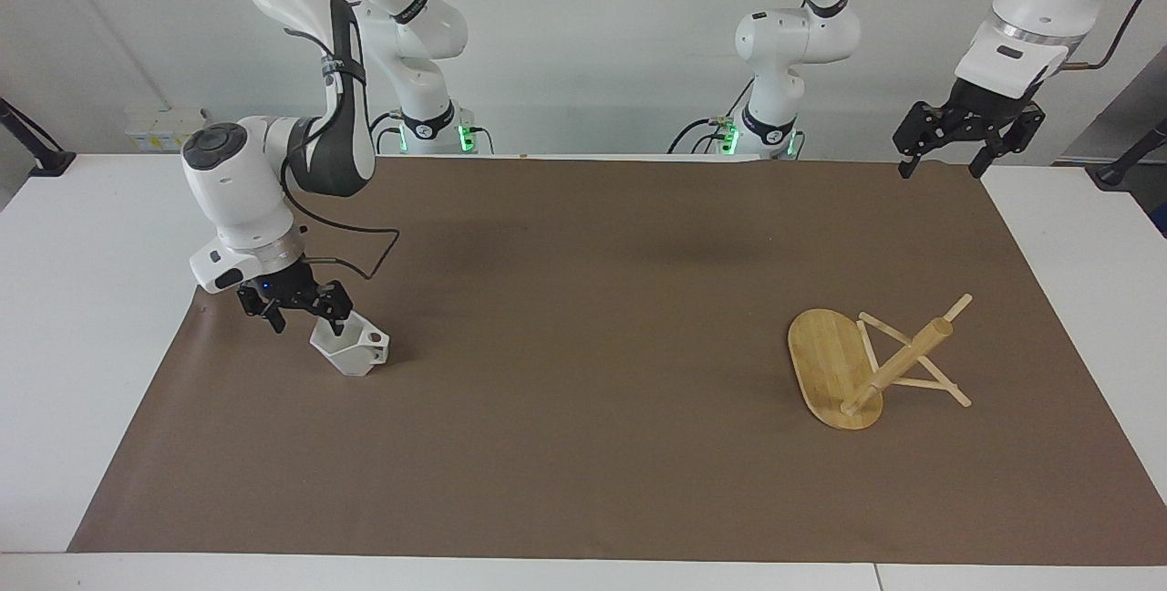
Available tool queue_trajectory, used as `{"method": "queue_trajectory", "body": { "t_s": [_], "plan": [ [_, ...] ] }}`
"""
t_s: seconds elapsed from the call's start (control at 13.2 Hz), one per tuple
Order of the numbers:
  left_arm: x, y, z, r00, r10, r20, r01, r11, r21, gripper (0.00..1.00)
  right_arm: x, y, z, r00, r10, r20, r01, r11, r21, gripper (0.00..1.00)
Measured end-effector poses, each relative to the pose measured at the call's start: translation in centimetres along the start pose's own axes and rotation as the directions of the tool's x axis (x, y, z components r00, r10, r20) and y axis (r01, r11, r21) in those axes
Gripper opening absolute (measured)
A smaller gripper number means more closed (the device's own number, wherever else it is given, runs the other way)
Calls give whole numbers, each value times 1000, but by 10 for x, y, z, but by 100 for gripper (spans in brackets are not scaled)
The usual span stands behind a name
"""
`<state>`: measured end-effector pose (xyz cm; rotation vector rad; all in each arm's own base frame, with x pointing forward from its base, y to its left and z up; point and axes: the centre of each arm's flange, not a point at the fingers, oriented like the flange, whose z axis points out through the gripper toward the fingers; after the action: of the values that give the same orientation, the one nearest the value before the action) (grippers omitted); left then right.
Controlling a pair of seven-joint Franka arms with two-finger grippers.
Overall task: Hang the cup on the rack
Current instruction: 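Reach the right gripper to the white cup and grasp it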
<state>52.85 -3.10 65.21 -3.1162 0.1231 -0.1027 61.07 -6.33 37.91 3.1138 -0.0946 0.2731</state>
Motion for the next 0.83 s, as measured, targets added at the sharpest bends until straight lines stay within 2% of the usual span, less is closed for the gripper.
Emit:
{"method": "queue_trajectory", "body": {
  "t_s": [0.53, 0.61, 0.76, 0.83],
  "plan": [
    [0, 0, 0, 1000, 0, 0, 0, 1000, -1, 100, -9, -1, 26, 999, 43, 9, -43, 999, 1, 97],
    [0, 0, 0, 1000, 0, 0, 0, 1000, -1, 100, -9, -1, 26, 999, 44, 9, -44, 999, 1, 89],
    [0, 0, 0, 1000, 0, 0, 0, 1000, -1, 100, -9, -1, 26, 999, 44, 9, -44, 999, 1, 64],
    [0, 0, 0, 1000, 1, 0, -1, 1000, -1, 100, -9, -1, 26, 999, 45, 9, -45, 999, 1, 55]
  ]
}}
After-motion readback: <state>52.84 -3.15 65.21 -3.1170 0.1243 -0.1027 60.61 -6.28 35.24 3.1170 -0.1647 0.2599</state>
